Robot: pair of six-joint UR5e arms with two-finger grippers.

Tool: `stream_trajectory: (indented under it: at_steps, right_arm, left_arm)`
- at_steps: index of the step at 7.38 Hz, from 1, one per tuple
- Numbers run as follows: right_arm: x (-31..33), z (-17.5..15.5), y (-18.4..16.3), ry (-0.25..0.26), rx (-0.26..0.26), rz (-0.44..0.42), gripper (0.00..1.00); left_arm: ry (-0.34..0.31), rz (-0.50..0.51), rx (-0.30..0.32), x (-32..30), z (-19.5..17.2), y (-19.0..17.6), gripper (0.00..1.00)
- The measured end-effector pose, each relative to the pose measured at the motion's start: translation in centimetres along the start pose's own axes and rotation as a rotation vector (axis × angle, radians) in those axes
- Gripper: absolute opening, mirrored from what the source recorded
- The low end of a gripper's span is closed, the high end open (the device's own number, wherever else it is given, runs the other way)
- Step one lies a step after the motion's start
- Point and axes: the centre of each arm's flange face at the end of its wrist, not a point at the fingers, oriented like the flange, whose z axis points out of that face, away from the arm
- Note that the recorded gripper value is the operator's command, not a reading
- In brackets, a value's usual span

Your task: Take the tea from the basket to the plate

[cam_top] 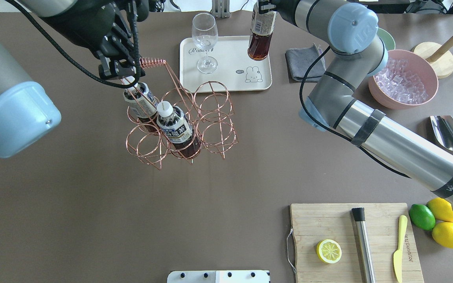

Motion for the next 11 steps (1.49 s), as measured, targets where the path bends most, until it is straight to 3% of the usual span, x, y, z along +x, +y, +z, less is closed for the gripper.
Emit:
stream_trajectory:
  at_steps: [4, 5, 6, 11]
  right_arm:
    - [-0.6, 0.9, 2.1, 0.017, 0.004, -0.007, 0.00]
    - [-0.6, 1.0, 2.5, 0.019, 0.002, -0.010, 0.36]
    - [-0.7, 1.0, 2.5, 0.020, 0.001, -0.011, 0.99]
    - [-1.3, 1.1, 2.4, 0.016, 0.007, -0.009, 1.00]
  left_arm:
    - [-0.023, 0.033, -0.078, -7.6, -2.9, 11.9, 0.00]
    - [-0.023, 0.040, -0.099, -9.5, -3.3, 14.9, 0.00]
    - [-0.016, 0.052, -0.117, -11.2, -3.4, 17.4, 0.00]
    - [0.051, 0.122, -0.158, -16.7, -0.1, 26.7, 0.00]
